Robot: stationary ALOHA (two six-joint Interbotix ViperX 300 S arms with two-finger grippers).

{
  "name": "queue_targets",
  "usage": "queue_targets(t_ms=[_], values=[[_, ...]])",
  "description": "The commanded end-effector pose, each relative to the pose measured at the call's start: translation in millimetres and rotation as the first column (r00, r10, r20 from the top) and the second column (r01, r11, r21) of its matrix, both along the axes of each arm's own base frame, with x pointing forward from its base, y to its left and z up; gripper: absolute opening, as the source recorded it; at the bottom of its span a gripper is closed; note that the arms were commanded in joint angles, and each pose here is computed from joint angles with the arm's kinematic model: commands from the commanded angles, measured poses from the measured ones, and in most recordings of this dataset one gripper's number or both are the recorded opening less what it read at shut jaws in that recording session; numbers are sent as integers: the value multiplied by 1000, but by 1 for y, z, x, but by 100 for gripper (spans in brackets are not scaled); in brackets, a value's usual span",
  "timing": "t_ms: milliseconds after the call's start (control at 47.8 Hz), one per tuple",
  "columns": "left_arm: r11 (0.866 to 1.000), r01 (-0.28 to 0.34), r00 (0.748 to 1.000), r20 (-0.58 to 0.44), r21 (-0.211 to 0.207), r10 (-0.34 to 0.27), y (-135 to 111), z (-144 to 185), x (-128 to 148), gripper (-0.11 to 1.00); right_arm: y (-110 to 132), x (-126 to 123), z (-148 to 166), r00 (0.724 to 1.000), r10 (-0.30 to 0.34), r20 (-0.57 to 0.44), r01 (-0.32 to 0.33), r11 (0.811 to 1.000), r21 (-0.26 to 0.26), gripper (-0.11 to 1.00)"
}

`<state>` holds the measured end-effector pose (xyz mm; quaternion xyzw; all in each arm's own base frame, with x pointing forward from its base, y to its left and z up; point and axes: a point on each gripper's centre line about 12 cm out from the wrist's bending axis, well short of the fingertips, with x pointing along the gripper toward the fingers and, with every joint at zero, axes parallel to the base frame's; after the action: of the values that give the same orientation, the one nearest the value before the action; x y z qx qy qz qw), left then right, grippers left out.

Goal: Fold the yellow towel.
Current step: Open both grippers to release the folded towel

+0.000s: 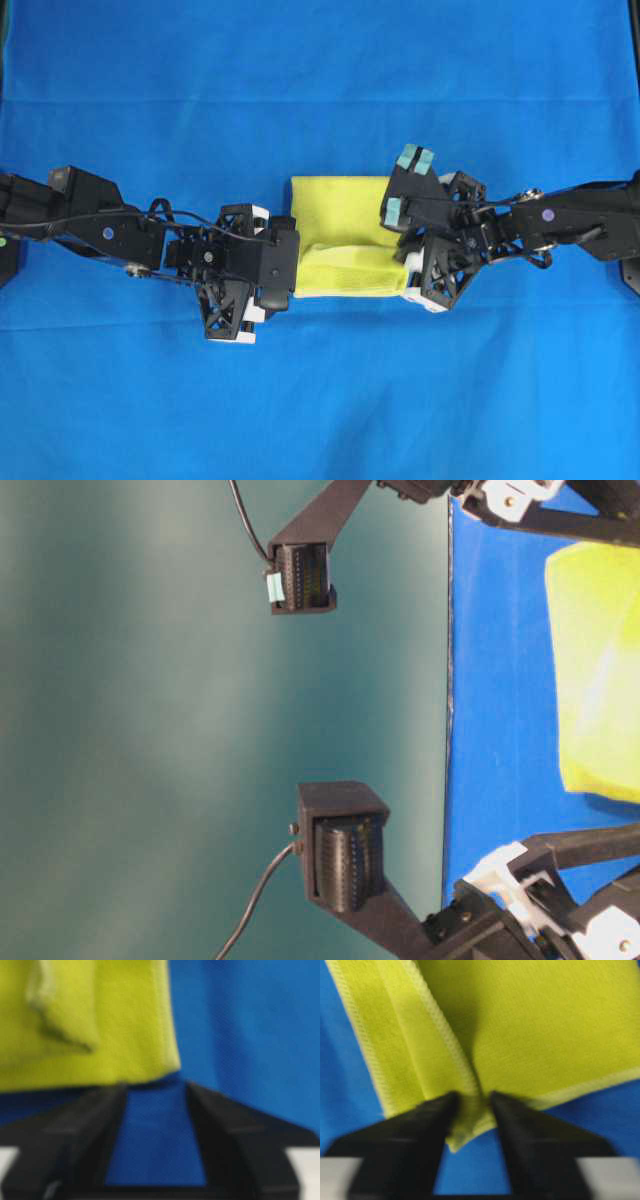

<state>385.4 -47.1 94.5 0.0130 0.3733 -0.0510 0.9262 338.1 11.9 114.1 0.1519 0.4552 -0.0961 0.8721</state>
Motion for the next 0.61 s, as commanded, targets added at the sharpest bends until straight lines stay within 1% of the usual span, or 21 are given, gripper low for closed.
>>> queue_targets(t_ms=[0,21,42,188,293,355,502,544,586], values=[[1000,-1,999,36,-6,1,-1,13,4,56,6,7,9,999,21,32,-21,1000,-1,57],[1000,0,999,38,-5,0,-1,14,4,56,6,6,10,999,20,32,-20,1000,-1,61],[1000,1,999,41,-4,-1,-1,16,4,56,6,6,11,999,20,34,-20,1000,-2,63],[1000,7,998,63,-1,-6,0,30,2,55,8,6,26,998,24,63,-23,1000,-6,55],[1000,8,997,74,-2,-8,0,48,-5,55,12,4,48,994,37,102,-35,999,-17,56],[1000,9,996,89,-4,-9,1,61,-9,55,14,0,67,991,43,128,-40,999,-27,56],[1000,12,988,156,-8,-11,3,99,-26,55,13,-14,106,981,54,186,-43,997,-67,56],[1000,16,983,182,-8,-14,3,108,-32,55,11,-19,116,977,58,204,-42,995,-85,56],[1000,17,979,205,-6,-15,5,117,-39,55,7,-27,128,971,71,229,-45,992,-119,56]])
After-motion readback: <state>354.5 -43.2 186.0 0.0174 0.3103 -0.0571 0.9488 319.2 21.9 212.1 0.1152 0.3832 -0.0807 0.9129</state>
